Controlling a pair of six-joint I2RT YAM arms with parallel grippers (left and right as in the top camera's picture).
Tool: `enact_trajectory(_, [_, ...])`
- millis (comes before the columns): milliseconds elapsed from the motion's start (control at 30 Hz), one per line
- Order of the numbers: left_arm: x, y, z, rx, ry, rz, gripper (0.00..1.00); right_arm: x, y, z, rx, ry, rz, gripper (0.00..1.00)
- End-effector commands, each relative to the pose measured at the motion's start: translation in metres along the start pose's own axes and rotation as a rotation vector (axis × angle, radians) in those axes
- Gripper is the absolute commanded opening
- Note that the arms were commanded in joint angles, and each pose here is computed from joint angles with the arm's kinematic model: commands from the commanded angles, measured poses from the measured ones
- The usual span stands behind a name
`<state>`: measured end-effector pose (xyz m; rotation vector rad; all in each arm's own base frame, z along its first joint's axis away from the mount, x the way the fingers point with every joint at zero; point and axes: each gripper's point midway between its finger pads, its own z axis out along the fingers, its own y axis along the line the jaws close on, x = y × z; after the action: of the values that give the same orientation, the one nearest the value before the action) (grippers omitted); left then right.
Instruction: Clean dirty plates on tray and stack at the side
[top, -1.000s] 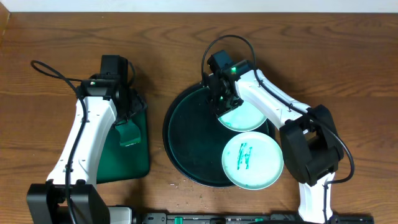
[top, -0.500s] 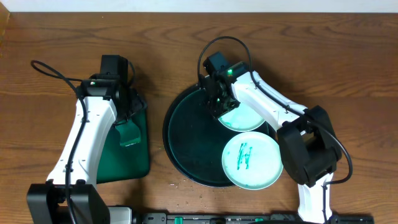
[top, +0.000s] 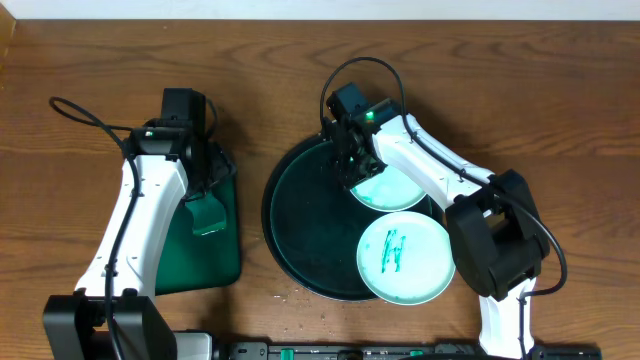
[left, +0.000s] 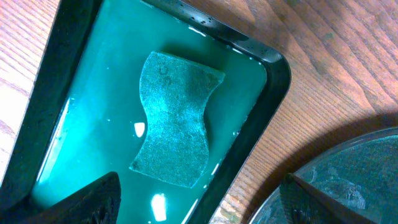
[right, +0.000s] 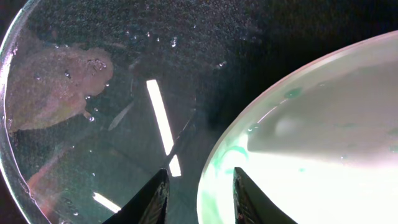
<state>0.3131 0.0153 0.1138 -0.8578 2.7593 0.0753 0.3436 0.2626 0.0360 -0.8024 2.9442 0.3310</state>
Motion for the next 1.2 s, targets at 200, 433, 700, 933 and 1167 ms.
enact_trajectory(200, [-0.004,-0.001,-0.004,0.012,-0.009,0.001,0.82,0.003,-0.002,0.010,0.011,0.023,0.014,0.26])
enact_trajectory(433, [-0.004,-0.001,-0.004,0.012,-0.009,0.001,0.82,0.002,-0.002,0.011,0.010,0.018,0.013,0.24])
enact_trajectory(700, [-0.004,-0.001,-0.004,0.012,-0.009,0.000,0.82,0.000,-0.002,0.012,0.010,0.012,0.013,0.15])
enact_trajectory(933, [-0.004,-0.001,-0.004,0.012,-0.009,0.000,0.82,0.004,-0.004,0.018,0.010,0.014,0.029,0.16])
enact_trajectory(1167, [-0.004,-0.002,-0.004,0.012,-0.010,0.000,0.82,0.011,-0.006,0.026,0.012,0.028,0.041,0.13])
